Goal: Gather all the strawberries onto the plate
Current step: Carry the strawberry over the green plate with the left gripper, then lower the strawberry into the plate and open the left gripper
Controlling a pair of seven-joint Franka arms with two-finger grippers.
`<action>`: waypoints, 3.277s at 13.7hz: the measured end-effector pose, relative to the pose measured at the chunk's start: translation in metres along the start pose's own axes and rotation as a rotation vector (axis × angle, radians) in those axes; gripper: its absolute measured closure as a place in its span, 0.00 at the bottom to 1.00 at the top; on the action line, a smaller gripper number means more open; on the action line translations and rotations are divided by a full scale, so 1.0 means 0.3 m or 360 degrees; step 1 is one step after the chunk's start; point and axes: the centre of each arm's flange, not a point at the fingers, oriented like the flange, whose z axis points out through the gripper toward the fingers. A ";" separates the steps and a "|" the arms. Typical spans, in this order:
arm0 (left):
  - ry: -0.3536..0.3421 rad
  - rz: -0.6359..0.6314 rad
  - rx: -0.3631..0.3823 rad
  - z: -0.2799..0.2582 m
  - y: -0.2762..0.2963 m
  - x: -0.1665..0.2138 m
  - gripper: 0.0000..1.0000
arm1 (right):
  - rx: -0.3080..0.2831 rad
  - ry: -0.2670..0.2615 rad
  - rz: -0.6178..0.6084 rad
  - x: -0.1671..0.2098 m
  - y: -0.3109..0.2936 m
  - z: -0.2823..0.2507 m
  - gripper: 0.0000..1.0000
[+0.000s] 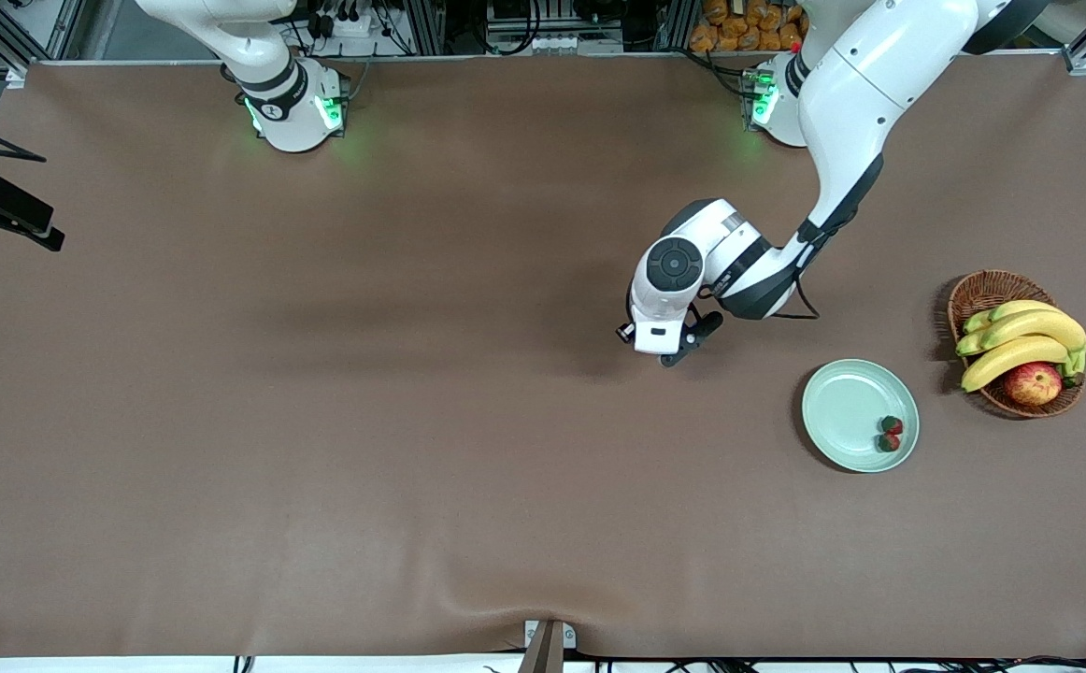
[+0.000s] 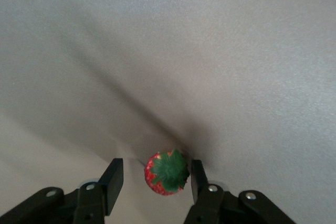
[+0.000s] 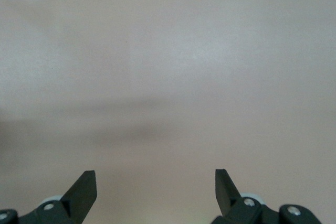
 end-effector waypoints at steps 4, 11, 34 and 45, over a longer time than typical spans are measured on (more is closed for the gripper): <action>-0.0003 -0.0009 -0.0007 0.003 0.001 0.012 0.68 | -0.0006 0.0003 -0.0019 0.000 -0.007 -0.001 0.00; 0.0050 -0.0169 -0.0119 -0.161 0.003 0.255 0.68 | -0.0006 0.0003 -0.0035 0.001 -0.018 0.000 0.00; 0.0037 0.0509 0.0002 -0.216 -0.510 1.065 0.68 | -0.0009 0.0005 -0.0040 0.007 -0.022 0.007 0.00; 0.0069 0.0520 -0.0001 -0.206 -0.505 1.089 0.00 | -0.0008 0.0009 -0.0046 0.017 -0.029 0.025 0.00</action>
